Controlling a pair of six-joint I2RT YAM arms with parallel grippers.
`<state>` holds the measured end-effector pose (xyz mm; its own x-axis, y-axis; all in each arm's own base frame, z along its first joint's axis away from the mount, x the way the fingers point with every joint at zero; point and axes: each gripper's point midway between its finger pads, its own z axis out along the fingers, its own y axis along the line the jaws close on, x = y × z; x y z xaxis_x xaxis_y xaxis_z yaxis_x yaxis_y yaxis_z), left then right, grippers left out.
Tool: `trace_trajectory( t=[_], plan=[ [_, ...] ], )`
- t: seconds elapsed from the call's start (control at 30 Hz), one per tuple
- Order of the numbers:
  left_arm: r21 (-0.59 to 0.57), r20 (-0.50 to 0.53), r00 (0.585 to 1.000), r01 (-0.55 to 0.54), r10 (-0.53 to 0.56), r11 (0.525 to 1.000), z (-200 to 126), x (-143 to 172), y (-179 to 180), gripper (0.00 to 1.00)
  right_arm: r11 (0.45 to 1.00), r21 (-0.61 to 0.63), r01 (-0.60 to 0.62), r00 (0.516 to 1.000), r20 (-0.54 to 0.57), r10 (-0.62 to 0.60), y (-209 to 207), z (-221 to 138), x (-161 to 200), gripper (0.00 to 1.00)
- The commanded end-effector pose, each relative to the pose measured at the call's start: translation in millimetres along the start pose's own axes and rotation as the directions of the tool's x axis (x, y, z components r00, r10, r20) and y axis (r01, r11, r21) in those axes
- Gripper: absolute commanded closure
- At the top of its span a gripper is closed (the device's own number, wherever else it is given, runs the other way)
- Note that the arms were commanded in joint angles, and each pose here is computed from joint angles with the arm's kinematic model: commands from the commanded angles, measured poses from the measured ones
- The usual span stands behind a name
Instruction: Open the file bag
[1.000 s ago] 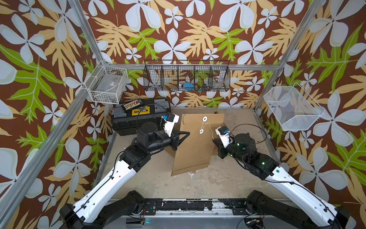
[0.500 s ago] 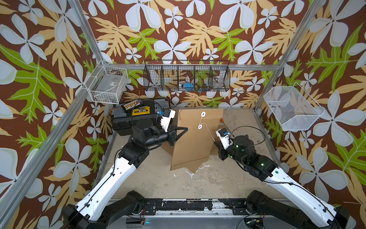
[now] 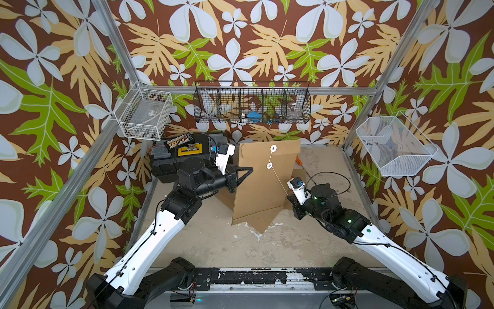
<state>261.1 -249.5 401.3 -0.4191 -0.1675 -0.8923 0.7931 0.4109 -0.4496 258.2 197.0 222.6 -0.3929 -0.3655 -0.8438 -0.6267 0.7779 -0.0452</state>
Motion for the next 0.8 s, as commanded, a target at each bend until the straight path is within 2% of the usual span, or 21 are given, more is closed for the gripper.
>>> trace_trajectory(
  t=[0.0,0.43,0.6,0.77],
  plan=[
    [0.013,0.046,0.999,-0.023,0.022,1.0,-0.9,-14.2,-4.7,1.0,0.998,-0.058,0.024,1.0,0.001,-0.024,9.9,2.6,0.7,1.0],
    [-0.069,0.068,0.997,0.024,-0.019,0.997,-1.6,-12.0,12.6,1.0,0.948,-0.31,0.073,0.997,0.016,-0.072,58.2,3.6,-2.1,1.0],
    [-0.158,0.101,0.994,0.06,-0.044,0.986,-6.6,-4.9,27.1,1.0,0.921,-0.385,0.064,0.995,0.098,-0.028,78.8,1.2,-28.6,1.0],
    [-0.302,0.141,0.99,0.023,0.021,0.953,-8.5,-3.4,28.0,1.0,0.911,-0.41,0.032,0.988,0.154,0.034,82.7,1.5,-53.4,1.0]
  ],
)
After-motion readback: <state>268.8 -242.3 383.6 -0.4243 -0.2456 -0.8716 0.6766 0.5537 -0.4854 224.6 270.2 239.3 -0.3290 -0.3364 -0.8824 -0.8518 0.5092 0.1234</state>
